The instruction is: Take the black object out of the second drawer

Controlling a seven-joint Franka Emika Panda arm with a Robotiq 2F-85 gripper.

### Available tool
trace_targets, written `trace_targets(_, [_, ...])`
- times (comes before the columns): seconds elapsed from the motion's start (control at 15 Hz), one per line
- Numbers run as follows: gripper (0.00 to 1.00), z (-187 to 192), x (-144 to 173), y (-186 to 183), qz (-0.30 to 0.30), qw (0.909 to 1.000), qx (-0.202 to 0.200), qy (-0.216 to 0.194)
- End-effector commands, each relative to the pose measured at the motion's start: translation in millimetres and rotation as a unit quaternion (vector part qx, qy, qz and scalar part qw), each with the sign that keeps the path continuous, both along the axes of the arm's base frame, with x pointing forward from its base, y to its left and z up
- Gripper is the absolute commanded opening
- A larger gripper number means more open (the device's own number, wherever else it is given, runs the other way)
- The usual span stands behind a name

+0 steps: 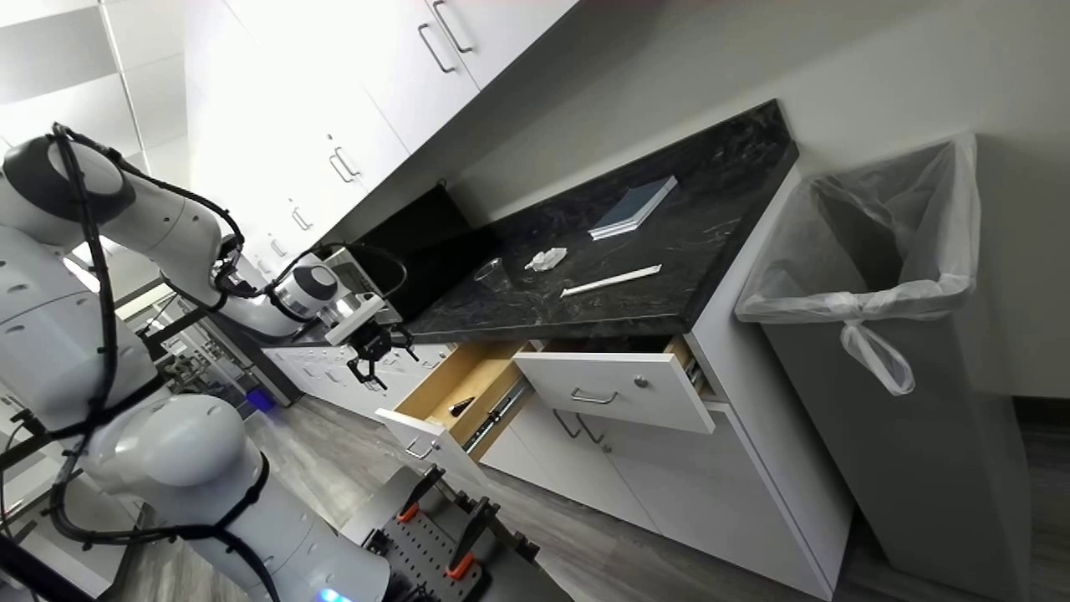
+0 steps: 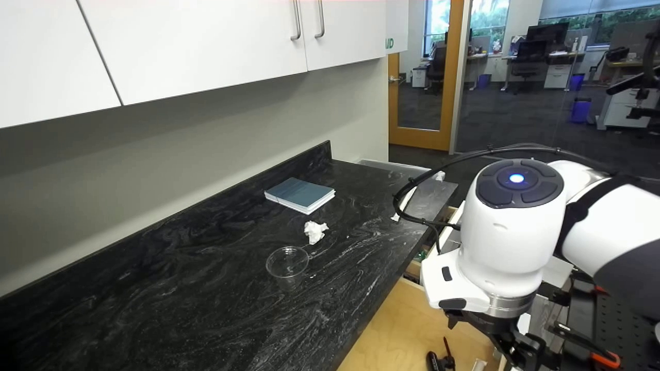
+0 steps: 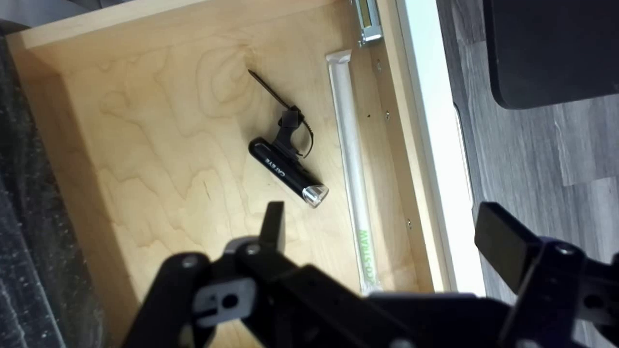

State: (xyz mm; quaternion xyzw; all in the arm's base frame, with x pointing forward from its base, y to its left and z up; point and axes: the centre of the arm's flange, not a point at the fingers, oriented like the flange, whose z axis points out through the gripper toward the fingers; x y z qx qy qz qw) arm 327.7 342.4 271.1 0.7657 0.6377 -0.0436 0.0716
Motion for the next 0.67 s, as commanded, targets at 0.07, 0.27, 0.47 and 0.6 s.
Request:
trace_targets(0.07, [1.00, 0.0, 0.0, 0.0, 0.000, 1.0000, 0.000, 0.000])
trace_targets(0.27, [1.00, -1.9, -0.1, -10.1, 0.074, 0.9972, -0.006, -0.005])
trace_targets(0.47, [1.00, -11.9, 10.6, -31.7, 0.161, 0.9868, -0.016, -0.014])
trace_targets(0.6, [1.00, -22.9, 16.2, -43.0, 0.215, 0.9758, -0.024, -0.031])
